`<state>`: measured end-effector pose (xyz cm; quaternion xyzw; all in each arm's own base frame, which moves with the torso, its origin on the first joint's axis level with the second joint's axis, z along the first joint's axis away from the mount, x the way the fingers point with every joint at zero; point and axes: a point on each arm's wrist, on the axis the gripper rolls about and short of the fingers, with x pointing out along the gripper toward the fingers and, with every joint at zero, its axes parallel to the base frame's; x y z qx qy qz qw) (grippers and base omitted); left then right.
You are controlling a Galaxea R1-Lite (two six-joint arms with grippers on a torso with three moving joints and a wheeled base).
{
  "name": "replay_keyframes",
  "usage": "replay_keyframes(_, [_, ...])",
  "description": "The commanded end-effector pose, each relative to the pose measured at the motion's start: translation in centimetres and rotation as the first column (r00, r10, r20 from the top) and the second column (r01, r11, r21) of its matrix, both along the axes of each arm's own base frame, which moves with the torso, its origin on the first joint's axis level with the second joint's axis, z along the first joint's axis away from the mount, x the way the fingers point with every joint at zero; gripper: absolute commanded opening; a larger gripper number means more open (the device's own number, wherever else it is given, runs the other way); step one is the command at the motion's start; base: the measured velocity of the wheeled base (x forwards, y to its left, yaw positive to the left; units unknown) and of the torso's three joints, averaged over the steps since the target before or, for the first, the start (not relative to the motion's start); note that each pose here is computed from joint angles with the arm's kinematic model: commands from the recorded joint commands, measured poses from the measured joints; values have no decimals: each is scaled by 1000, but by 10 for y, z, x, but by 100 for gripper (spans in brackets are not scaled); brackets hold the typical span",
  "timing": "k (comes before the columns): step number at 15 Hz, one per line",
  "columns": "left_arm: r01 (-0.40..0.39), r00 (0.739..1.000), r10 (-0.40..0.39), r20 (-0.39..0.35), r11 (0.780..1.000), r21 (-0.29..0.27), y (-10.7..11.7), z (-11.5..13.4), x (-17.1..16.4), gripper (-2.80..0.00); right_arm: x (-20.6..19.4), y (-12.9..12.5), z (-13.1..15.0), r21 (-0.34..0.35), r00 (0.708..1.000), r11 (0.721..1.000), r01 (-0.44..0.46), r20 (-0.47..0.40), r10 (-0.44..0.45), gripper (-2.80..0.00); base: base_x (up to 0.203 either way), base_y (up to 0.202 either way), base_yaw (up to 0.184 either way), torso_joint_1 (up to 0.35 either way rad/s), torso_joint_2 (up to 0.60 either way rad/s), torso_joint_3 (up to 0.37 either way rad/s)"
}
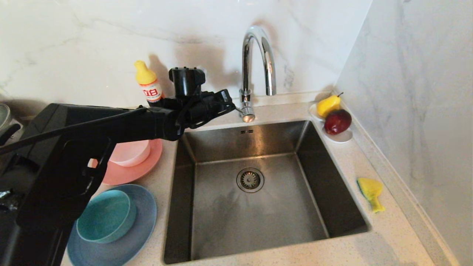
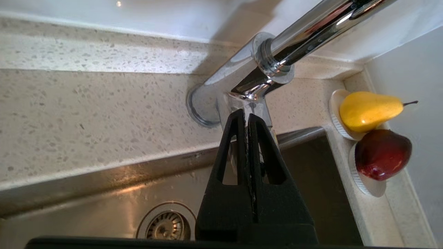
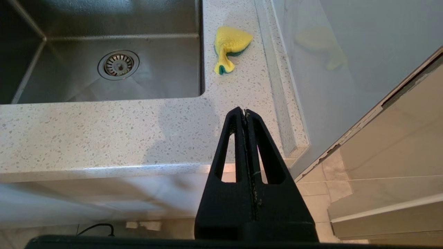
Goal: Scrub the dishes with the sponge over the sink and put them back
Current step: Turn on the faucet
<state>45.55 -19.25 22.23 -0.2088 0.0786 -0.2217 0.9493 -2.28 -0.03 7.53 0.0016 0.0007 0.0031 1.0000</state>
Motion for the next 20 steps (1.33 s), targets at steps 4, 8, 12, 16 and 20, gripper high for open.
replay_keyframes(4, [9, 1000, -10, -6, 1000, -6, -7, 2, -6, -280, 0, 0, 0, 0, 1000, 1000, 0, 1, 0, -280, 0, 0, 0, 0, 0, 0])
replay_keyframes(8, [-5, 1000, 5, -28, 1000, 6, -7, 3, -18, -280, 0, 0, 0, 0, 1000, 1000, -1, 1, 1, -280, 0, 0, 0, 0, 0, 0])
replay_keyframes(12, [-6, 999, 6, -37, 1000, 14, -2, 6, -28, -280, 0, 0, 0, 0, 1000, 1000, 0, 1, 0, -280, 0, 0, 0, 0, 0, 0])
replay_keyframes(16, [-55, 998, 55, 1, 998, 3, 5, 23, -33, -280, 0, 0, 0, 0, 1000, 1000, 0, 1, 0, -280, 0, 0, 0, 0, 0, 0])
replay_keyframes(20, [-203, 970, 205, 129, 979, -30, 25, 86, -64, -280, 0, 0, 0, 0, 1000, 1000, -1, 1, 1, -280, 0, 0, 0, 0, 0, 0])
